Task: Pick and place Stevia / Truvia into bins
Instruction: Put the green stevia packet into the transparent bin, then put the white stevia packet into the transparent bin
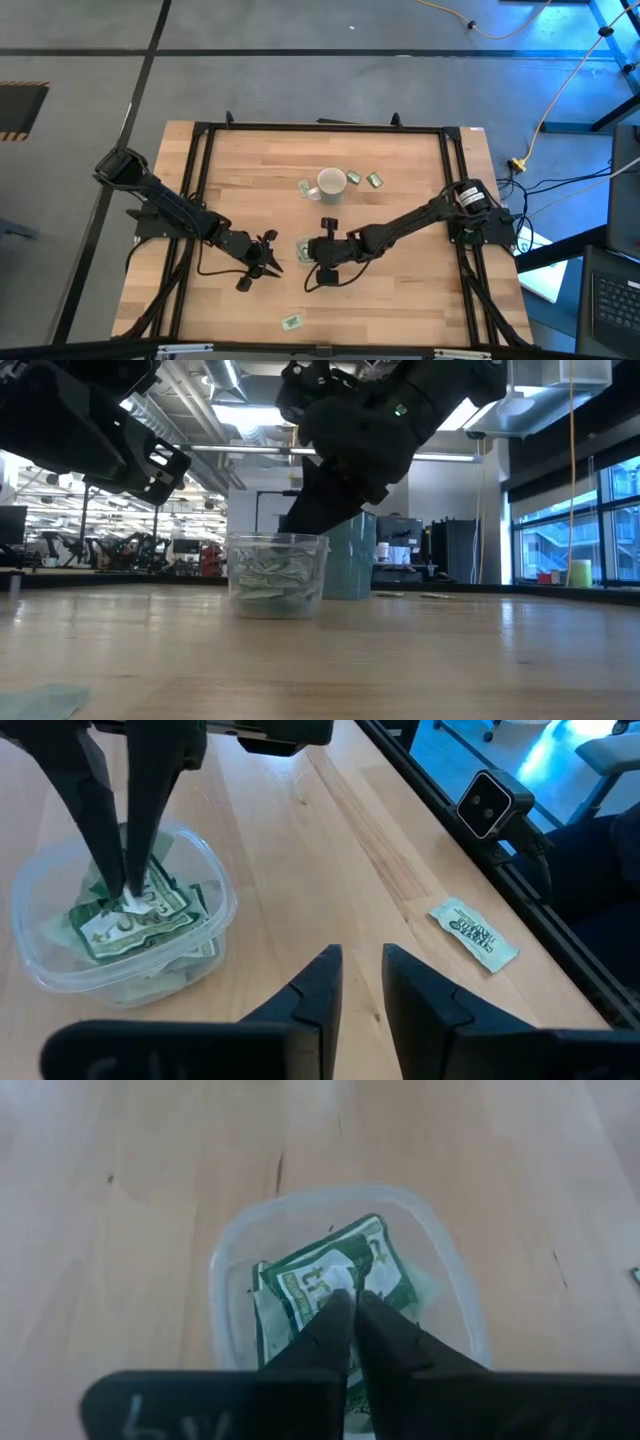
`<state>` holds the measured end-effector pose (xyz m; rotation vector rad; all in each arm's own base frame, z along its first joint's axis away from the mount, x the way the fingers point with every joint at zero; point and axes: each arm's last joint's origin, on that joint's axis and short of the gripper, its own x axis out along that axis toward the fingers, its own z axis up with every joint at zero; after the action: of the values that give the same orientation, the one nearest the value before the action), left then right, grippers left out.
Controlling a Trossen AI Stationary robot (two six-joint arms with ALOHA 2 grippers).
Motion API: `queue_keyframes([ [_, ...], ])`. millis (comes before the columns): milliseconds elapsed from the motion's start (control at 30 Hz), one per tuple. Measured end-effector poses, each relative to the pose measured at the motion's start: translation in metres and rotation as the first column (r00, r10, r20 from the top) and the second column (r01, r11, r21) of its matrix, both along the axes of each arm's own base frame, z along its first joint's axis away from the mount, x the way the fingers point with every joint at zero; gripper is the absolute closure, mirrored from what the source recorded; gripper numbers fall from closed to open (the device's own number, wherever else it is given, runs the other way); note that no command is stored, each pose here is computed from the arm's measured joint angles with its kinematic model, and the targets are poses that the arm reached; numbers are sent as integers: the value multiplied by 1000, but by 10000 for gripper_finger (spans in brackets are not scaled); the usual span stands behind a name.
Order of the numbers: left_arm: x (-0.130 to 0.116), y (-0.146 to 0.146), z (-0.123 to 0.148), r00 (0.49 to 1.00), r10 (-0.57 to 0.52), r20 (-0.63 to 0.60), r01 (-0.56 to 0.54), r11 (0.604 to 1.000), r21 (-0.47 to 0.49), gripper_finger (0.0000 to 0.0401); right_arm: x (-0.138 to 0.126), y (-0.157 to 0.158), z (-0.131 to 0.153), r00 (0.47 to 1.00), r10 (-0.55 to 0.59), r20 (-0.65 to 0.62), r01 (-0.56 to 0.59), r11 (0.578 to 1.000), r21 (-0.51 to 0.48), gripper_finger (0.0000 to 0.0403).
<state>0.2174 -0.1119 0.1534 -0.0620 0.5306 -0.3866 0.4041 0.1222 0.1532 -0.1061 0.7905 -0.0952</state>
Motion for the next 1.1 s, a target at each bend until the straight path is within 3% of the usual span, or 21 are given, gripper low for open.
queue_keyframes([
  [167, 0, 0, 0, 1000, 0, 0, 0, 1000, 0, 329, 4, 1, 8, 1000, 1, -8, -1, 1000, -4, 331],
  [400, 0, 0, 0, 1000, -12, 9, 12, 1000, 10, 333, 5, 17, 42, 998, 45, 48, -45, 999, 1, 268],
  [567, 1, -7, 8, 981, -126, 149, 111, 988, 106, 322, -25, 41, 64, 995, 85, 53, -82, 996, -47, 263],
  [700, 0, -16, 18, 926, -253, 280, 212, 963, 167, 302, -55, 52, 78, 995, 16, 104, -10, 998, -60, 262],
  [900, 0, -19, 23, 904, -264, 337, 220, 962, 162, 270, -86, 73, 81, 991, -10, 130, 6, 1000, 28, 262],
  [1100, 0, -20, 28, 879, -287, 380, 252, 958, 140, 262, -96, 83, 80, 987, -46, 154, 41, 999, 33, 262],
])
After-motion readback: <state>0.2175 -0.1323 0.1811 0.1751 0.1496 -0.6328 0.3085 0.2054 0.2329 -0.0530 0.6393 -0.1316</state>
